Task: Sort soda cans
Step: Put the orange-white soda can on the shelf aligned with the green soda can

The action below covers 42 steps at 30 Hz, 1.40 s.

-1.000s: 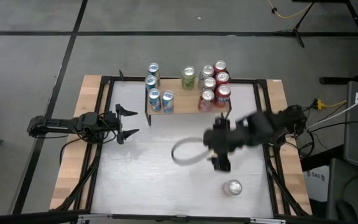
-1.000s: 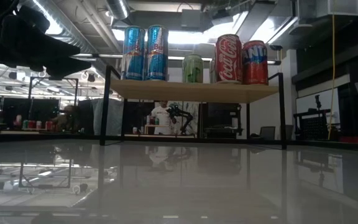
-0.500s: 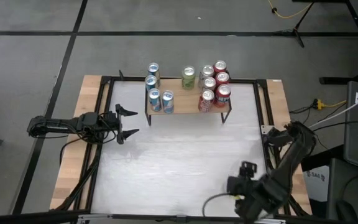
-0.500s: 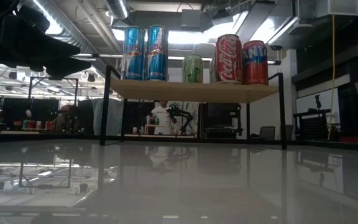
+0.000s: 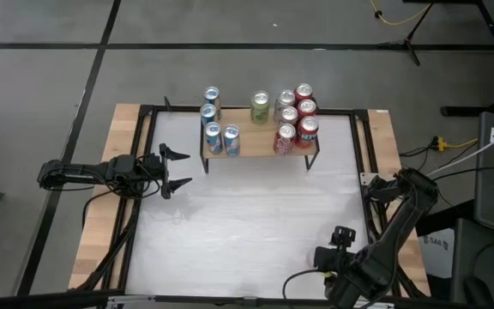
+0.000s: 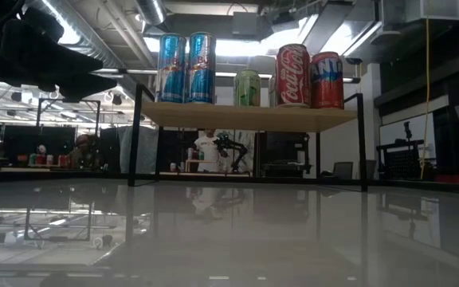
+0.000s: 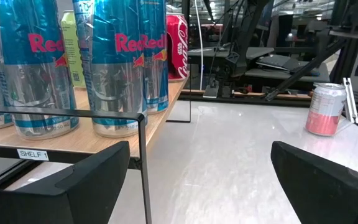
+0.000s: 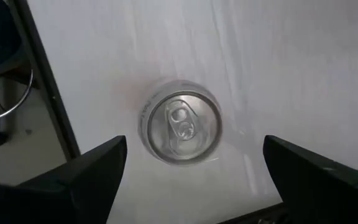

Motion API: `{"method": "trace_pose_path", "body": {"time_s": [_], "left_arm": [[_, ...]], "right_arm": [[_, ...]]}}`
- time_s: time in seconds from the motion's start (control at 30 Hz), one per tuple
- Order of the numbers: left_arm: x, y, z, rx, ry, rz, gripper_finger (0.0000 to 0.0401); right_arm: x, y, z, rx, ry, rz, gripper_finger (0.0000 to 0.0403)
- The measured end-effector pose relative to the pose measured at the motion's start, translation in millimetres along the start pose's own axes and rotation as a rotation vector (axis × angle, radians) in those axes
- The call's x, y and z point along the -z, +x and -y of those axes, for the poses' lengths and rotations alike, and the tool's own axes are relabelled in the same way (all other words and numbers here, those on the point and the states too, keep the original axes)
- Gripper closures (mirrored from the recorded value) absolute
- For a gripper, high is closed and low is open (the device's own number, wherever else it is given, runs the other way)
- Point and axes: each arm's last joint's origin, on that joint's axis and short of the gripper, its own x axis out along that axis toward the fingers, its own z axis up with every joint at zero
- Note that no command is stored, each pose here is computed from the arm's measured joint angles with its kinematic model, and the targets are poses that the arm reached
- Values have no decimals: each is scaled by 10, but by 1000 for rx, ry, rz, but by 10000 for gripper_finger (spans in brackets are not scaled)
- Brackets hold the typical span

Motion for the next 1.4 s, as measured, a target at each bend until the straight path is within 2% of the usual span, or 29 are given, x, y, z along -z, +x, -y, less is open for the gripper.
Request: {"method": "trace_pose_path", "body": {"time_s": [0.4,0.73,0.97,1.17,1.4], "left_arm": [[0,0,0,0,0,0,15],[0,0,0,0,0,0,15],[0,0,0,0,0,0,15],[0,0,0,0,0,0,15],[0,0,0,0,0,0,15]], "right_arm": [[65,338,-5,48,-15,-25,36],[64,482,-67,-4,-5,2,36],[110,649,-14,64,-34,14,35],[115,672,-9,68,-43,13,35],[93,673,-57,21,-32,37,35]]}}
